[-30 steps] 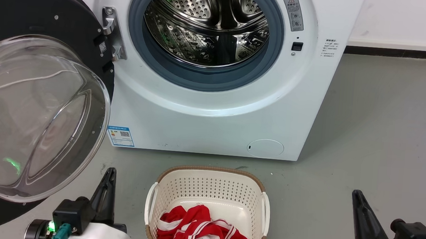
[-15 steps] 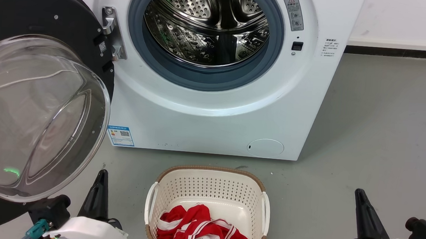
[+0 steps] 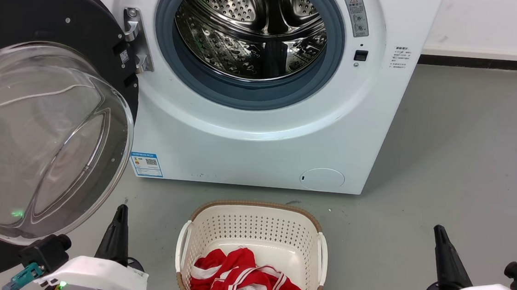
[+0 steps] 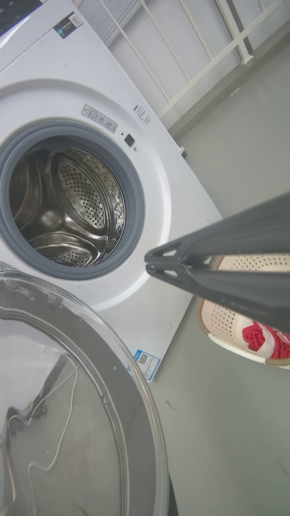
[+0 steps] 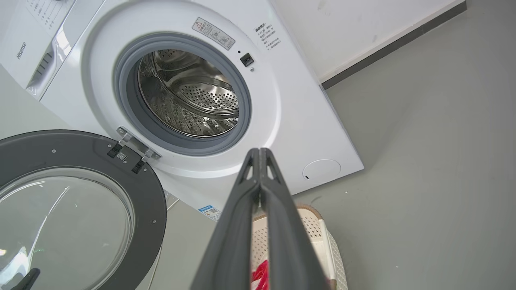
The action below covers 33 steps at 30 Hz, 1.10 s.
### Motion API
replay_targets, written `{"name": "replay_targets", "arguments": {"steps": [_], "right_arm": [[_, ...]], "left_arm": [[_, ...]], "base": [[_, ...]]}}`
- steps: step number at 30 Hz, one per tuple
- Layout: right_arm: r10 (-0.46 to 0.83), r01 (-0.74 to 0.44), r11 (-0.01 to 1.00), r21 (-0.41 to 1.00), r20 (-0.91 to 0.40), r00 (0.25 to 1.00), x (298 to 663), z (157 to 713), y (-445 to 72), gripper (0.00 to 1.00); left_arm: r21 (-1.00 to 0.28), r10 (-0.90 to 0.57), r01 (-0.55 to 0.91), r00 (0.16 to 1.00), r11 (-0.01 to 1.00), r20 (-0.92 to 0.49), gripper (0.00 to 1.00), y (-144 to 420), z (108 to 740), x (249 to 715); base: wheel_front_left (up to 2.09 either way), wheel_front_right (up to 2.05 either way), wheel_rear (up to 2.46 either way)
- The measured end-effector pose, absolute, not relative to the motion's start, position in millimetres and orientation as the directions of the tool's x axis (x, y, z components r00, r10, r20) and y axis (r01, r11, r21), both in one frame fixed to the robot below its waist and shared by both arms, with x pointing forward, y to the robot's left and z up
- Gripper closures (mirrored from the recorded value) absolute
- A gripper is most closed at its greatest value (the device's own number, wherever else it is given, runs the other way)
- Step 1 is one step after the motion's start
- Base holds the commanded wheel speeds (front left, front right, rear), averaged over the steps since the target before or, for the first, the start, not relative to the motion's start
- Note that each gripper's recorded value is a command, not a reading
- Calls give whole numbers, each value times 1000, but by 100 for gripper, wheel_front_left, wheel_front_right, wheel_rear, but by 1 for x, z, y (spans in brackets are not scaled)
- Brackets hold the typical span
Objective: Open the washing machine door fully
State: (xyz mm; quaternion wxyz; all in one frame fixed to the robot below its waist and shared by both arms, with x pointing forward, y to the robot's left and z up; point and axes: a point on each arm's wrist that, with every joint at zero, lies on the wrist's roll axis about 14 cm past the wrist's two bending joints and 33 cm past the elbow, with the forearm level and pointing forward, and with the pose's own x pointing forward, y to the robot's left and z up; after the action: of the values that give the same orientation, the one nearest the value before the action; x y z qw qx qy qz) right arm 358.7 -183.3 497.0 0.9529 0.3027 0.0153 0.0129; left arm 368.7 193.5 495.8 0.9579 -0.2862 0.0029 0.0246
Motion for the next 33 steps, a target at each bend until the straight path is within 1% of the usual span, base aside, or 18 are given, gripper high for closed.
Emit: {"name": "replay_targets", "arguments": {"steps": [16,33], "right_arm": [[21,4,669,743,-25,999,366,498,-187,100],[12,21,507,861,-31,999,371,498,-192,100]], "left_arm": [[-724,48,-68,998,686,-48,100,197,493,373],[-851,39,-72,997,521,-60,100,198,493,377]], "base": [[0,0,0],[0,0,0]]}}
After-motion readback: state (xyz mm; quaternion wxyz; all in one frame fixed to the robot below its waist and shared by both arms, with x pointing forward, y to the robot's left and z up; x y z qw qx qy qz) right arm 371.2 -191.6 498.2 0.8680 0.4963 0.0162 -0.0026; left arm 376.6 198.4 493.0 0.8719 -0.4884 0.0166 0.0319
